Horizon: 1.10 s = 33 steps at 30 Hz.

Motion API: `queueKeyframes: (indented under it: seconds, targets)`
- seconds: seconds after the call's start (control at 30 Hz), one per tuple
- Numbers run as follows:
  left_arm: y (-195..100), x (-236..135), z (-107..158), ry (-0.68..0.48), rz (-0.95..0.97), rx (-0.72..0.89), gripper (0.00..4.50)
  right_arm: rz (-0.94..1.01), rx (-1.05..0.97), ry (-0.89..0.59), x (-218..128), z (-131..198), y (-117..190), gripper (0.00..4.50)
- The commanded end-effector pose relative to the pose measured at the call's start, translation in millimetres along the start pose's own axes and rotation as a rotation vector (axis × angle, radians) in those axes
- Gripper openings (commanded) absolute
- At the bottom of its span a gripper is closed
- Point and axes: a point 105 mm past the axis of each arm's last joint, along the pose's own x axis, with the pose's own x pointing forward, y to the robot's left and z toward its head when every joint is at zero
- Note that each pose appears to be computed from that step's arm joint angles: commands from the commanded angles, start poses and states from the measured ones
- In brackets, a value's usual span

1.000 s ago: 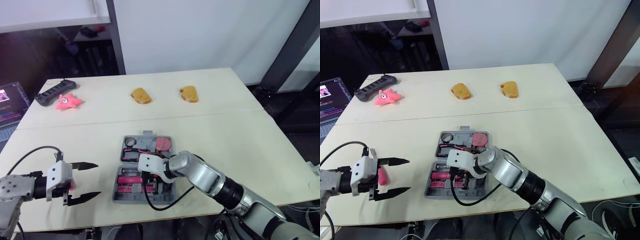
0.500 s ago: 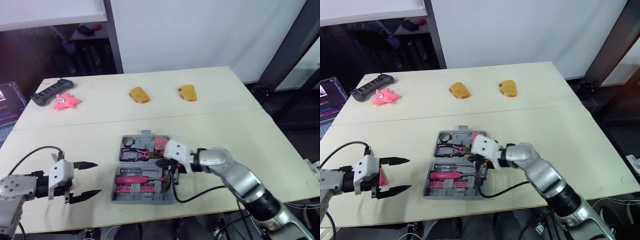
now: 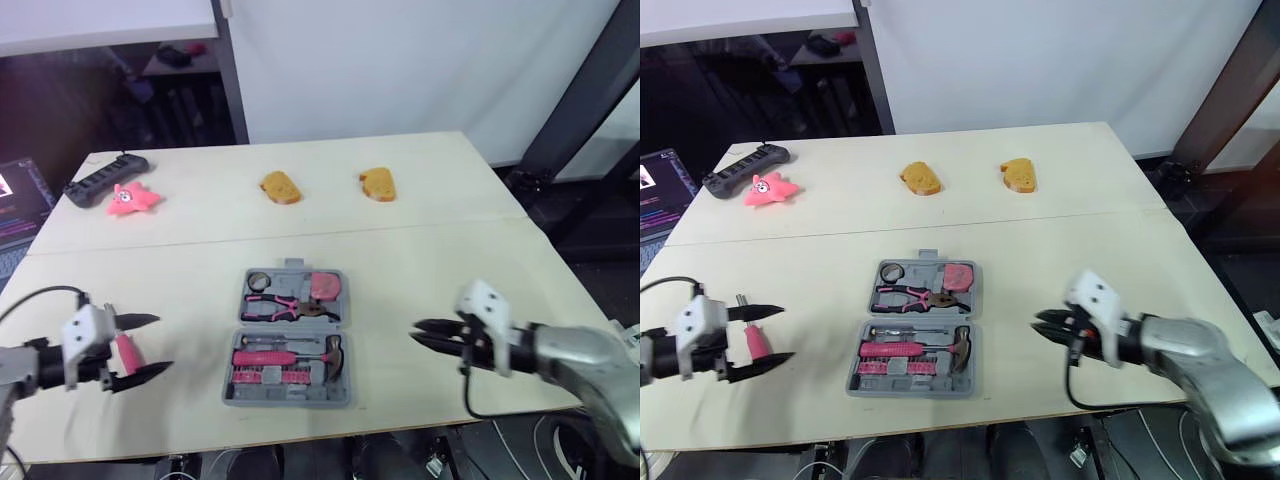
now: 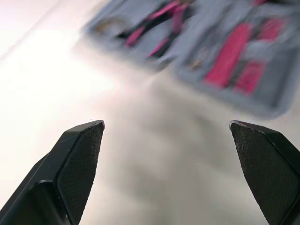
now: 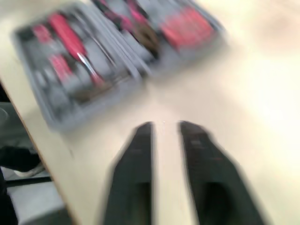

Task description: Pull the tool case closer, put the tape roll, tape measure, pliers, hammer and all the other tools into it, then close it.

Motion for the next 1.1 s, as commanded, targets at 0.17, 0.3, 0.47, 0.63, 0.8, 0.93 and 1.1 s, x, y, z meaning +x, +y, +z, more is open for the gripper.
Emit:
queueKeyframes:
  seconds: [0.17,0.3,0.47,0.63,0.8,0.93,1.1]
  targets:
    - [30.4,-59.7,-32.1,0.102,0.218,-0.073,4.50,-0.236,0.055,0.023,-66.8,-19.5,-25.5,4.44]
    - [26.4,-66.7,-47.5,0.145,0.217,-0.102,4.50,-0.281,0.046,0.029,-76.3,-25.6,-33.7,4.44]
    - [28.6,-68.6,-50.7,0.148,0.226,-0.099,4.50,-0.276,0.044,0.031,-74.8,-29.8,-33.2,4.44]
    - [29.3,-68.7,-51.2,0.149,0.222,-0.092,4.50,-0.272,0.030,0.034,-71.1,-28.4,-31.2,4.44]
    - [31.6,-66.1,-50.0,0.108,0.260,-0.114,4.50,-0.263,0.021,0.008,-61.9,-19.3,-27.6,4.44]
    - [19.9,-56.7,-53.0,0.018,0.344,-0.178,4.50,-0.232,-0.012,-0.085,-34.9,7.1,-26.2,4.44]
    - [4.7,-39.0,-38.8,-0.150,0.584,-0.357,4.50,-0.058,-0.056,-0.236,9.9,54.8,-5.6,4.44]
